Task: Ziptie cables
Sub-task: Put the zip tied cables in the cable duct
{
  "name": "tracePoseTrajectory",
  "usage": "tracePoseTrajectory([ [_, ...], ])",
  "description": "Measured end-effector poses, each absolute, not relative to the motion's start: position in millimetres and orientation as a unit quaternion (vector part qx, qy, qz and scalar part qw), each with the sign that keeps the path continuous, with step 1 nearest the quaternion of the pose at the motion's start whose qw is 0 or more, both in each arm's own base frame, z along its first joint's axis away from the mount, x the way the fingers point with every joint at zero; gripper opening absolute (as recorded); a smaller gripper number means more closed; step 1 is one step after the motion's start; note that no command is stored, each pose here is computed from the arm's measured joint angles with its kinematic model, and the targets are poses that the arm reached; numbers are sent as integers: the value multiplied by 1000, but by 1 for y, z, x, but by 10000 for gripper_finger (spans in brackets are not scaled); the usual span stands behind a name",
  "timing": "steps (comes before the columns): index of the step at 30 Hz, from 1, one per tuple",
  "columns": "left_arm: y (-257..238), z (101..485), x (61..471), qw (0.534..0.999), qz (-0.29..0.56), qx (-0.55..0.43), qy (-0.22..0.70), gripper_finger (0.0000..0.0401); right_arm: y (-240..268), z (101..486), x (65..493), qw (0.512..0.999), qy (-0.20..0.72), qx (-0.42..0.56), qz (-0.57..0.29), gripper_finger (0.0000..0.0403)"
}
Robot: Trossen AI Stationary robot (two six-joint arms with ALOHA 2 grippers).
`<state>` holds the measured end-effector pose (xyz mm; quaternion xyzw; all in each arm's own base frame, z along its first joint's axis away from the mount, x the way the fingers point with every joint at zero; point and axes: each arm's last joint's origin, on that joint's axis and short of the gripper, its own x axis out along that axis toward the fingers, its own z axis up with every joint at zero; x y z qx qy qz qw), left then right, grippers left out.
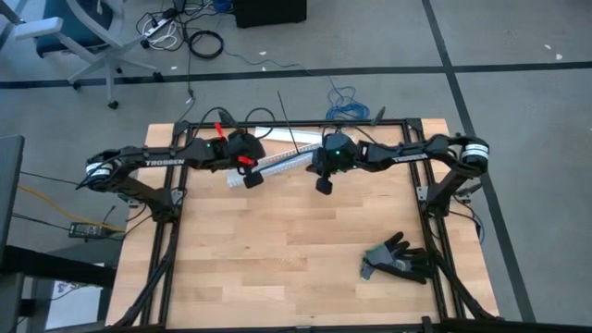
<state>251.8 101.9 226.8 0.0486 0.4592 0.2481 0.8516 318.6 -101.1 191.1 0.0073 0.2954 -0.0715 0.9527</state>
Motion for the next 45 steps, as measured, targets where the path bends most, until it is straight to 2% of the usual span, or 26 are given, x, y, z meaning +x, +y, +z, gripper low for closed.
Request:
tracePoseTrajectory([
  [6,115,217,254,850,245,25,465,3,-117,190,322,956,267,-23,-118,2],
  [16,141,174,259,831,194,-47,519,1,-147,193,311,949,276,-37,-150,5],
  [26,145,171,255,837,153,-88,518,1,-173,197,299,944,269,-47,-184,27],
  [36,150,169,249,825,165,-97,532,0,-206,228,293,925,321,-100,-178,23],
  [45,149,158,248,805,165,-121,557,0,-221,200,301,904,393,-122,-116,28],
])
